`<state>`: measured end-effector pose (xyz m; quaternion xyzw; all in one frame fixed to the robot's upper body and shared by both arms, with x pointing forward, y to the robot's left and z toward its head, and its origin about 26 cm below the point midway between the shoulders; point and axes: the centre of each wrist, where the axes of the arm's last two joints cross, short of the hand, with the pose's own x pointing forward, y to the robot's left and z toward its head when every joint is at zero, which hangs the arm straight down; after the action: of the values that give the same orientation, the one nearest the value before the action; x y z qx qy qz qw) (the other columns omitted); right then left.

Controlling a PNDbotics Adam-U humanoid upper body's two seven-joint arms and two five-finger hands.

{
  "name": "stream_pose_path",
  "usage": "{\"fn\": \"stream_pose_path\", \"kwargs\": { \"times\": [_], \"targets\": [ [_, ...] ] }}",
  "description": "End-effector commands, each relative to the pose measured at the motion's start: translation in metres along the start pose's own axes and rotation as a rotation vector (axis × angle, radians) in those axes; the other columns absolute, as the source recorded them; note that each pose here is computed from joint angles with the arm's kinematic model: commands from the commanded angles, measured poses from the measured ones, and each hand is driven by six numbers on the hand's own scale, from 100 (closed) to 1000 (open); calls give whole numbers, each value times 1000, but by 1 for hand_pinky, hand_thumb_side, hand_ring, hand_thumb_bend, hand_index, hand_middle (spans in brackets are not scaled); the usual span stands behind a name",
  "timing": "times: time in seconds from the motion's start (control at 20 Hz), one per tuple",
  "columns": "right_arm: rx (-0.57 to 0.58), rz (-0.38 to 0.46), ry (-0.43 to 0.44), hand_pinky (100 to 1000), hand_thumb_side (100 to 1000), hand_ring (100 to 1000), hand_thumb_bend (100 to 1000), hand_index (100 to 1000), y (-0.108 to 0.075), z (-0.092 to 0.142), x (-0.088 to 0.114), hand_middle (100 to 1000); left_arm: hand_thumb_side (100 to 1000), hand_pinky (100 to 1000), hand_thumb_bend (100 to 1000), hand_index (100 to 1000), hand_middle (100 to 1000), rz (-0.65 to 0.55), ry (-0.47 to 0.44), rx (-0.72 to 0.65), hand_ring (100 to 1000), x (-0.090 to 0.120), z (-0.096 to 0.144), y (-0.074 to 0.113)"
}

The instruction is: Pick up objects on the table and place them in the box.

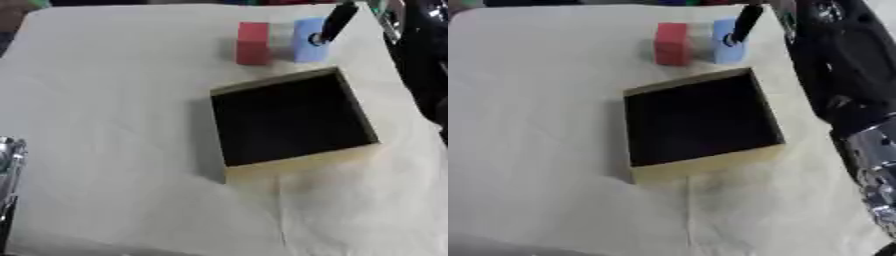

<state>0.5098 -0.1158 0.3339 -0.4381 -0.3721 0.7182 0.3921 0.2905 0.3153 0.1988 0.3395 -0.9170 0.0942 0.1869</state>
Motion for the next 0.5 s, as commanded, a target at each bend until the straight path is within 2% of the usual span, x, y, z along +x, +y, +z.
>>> {"fn": "stream_pose_path", "kwargs": {
  "times": [0.05, 0.5],
  "targets": [
    [-31, 18, 20, 883, 458, 964, 302, 1000, -17, 9, -5, 965, 885, 763, 108, 944, 736, -8, -41, 3, 707, 3, -9, 3],
    [6, 55, 51, 882, 425, 970, 362, 1000, -9, -2, 5, 977, 886, 763, 104, 943, 736, 2, -41, -1, 707, 4, -10, 2]
  ]
}}
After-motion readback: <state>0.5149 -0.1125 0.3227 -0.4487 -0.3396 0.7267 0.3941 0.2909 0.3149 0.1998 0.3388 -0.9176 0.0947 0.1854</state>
